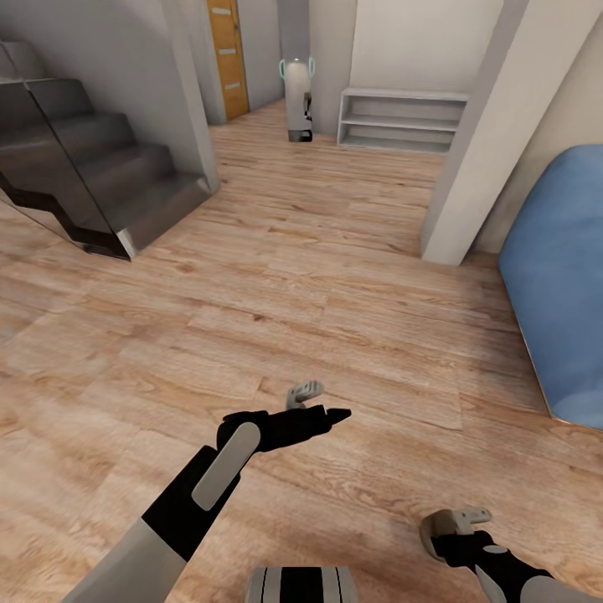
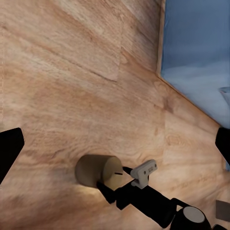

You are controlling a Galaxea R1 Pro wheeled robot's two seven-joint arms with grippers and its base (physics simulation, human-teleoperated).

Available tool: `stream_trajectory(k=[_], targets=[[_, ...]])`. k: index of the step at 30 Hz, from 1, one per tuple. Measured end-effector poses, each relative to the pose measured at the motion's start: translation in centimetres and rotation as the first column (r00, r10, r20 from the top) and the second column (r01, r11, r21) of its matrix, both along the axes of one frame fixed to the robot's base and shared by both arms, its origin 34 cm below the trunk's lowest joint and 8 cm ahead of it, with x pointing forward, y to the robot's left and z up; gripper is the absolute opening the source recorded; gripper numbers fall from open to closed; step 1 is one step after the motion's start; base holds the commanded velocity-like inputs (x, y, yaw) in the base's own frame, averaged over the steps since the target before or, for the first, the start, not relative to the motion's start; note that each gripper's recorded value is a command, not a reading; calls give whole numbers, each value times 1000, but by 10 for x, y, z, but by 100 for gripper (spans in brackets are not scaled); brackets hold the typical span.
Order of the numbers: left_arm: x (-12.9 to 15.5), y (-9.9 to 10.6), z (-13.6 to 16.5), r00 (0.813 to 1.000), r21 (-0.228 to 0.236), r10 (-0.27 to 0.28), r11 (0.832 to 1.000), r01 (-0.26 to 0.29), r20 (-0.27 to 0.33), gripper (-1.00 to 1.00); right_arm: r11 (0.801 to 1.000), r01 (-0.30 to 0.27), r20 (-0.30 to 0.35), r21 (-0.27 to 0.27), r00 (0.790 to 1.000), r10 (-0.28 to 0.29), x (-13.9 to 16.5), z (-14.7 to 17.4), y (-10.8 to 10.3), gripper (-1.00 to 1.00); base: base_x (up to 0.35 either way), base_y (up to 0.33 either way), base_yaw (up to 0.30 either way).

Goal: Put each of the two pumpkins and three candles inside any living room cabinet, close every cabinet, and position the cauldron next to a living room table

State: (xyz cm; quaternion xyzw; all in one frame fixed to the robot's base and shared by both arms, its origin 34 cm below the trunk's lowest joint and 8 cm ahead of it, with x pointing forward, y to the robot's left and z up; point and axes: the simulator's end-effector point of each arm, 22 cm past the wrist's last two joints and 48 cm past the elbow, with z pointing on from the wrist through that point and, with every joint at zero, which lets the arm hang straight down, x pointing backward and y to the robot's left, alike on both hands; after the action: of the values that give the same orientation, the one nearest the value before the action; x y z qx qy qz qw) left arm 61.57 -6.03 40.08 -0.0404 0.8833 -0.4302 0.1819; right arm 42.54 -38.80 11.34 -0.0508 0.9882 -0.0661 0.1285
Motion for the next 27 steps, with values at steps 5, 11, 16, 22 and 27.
stream_trajectory(k=[5,11,16,22,27], targets=[[-2,1,-6,1000,6,0,1000,0,-13,100,1000,2,4,-1,1000,-2,4,1,-1,-100,0,0,0],[-3,1,-7,1000,8,0,1000,0,-15,100,1000,4,1,-3,1000,-4,5,1,-3,-100,0,0,0],[-3,1,-7,1000,9,0,1000,0,-16,100,1000,8,-2,-6,1000,-8,4,2,-5,-100,0,0,0],[-2,2,-8,1000,10,1,1000,0,-16,100,1000,8,-2,-5,1000,-8,4,2,-5,-100,0,0,0],[-2,2,-8,1000,11,1,1000,-1,-16,100,1000,8,0,-3,1000,-8,4,1,-4,-100,0,0,0]])
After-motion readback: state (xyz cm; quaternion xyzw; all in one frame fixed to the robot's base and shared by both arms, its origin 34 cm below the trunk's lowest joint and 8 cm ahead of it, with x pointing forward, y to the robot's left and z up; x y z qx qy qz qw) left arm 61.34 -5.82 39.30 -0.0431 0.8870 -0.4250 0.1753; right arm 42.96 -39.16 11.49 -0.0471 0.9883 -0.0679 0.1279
